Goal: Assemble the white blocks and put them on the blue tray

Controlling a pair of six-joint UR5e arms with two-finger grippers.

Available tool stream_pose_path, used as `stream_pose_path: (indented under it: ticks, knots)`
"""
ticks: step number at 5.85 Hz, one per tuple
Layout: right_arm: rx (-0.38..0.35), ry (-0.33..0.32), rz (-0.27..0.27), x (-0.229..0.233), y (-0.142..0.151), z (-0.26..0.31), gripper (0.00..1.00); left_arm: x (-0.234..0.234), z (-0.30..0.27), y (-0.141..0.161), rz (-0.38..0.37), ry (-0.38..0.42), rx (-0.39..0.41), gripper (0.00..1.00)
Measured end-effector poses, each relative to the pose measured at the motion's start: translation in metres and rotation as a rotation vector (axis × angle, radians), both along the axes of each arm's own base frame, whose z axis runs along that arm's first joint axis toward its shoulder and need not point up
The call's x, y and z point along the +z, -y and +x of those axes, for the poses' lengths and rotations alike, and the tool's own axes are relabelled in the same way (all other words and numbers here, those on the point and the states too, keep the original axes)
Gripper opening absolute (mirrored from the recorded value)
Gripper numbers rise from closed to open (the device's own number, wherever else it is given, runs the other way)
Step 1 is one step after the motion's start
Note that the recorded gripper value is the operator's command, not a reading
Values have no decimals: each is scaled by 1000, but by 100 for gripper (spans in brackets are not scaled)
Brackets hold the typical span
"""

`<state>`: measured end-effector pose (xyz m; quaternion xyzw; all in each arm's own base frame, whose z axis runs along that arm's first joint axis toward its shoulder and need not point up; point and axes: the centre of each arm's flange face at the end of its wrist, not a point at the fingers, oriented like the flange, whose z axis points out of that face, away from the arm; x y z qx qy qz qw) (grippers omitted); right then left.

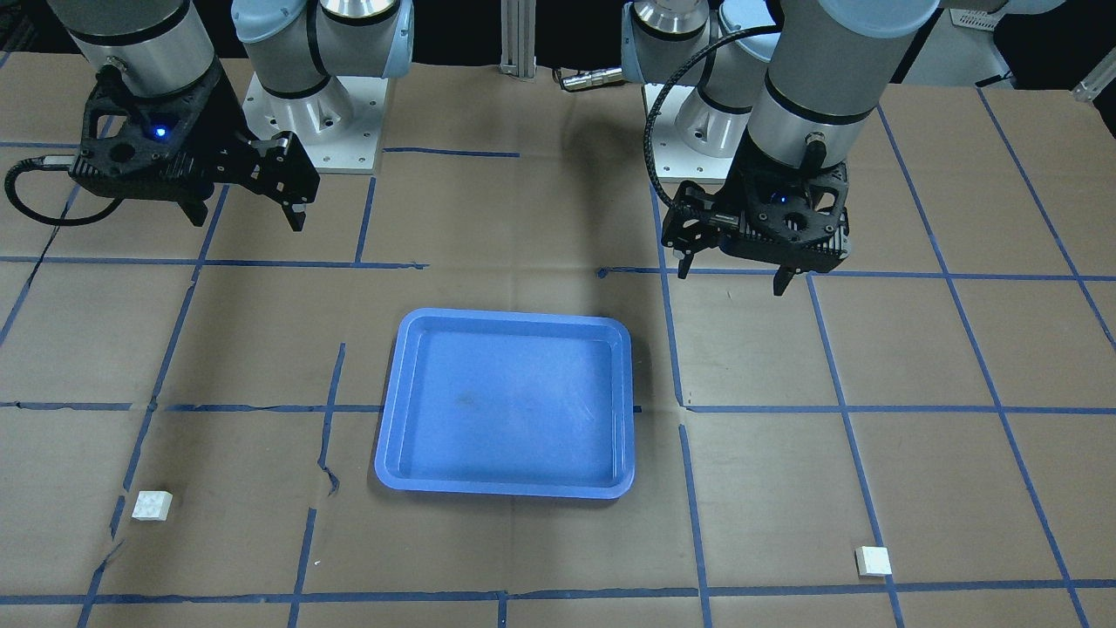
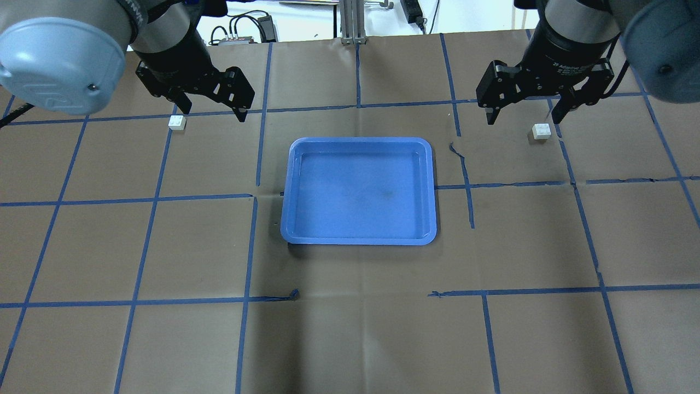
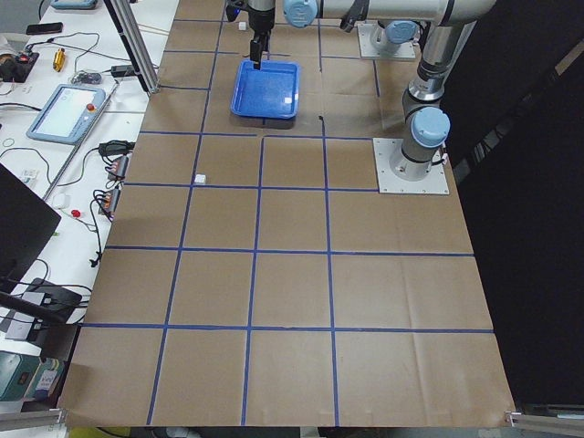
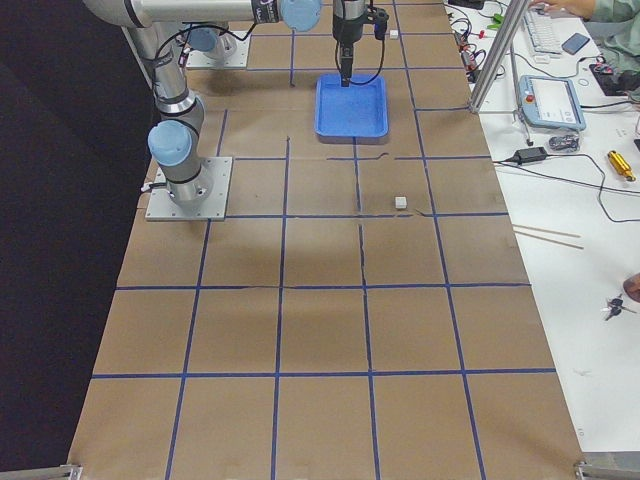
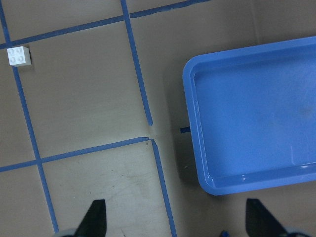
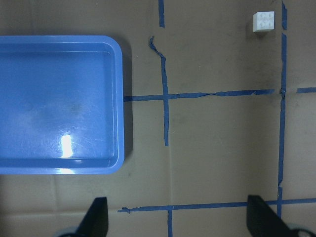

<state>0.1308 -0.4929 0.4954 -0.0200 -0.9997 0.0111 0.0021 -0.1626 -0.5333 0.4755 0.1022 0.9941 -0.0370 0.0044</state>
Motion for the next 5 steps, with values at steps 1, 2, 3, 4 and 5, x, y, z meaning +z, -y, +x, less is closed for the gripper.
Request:
stream_pose_path:
  ticks: [1, 2, 3, 4, 5]
  knots:
    - [0, 0, 0, 0, 0, 0, 100, 0, 0, 0, -1, 0, 0, 99]
    - [0, 0, 0, 0, 0, 0, 100, 1, 0, 0, -2, 1, 0, 99]
    - [0, 0, 0, 0, 0, 0, 100, 1, 0, 0, -3, 1, 0, 99]
    - [0, 0, 0, 0, 0, 0, 100, 2, 0, -1, -5, 1, 0, 99]
    - [1, 0, -1, 0, 0, 0, 100, 3, 0, -1, -6, 1, -1, 99]
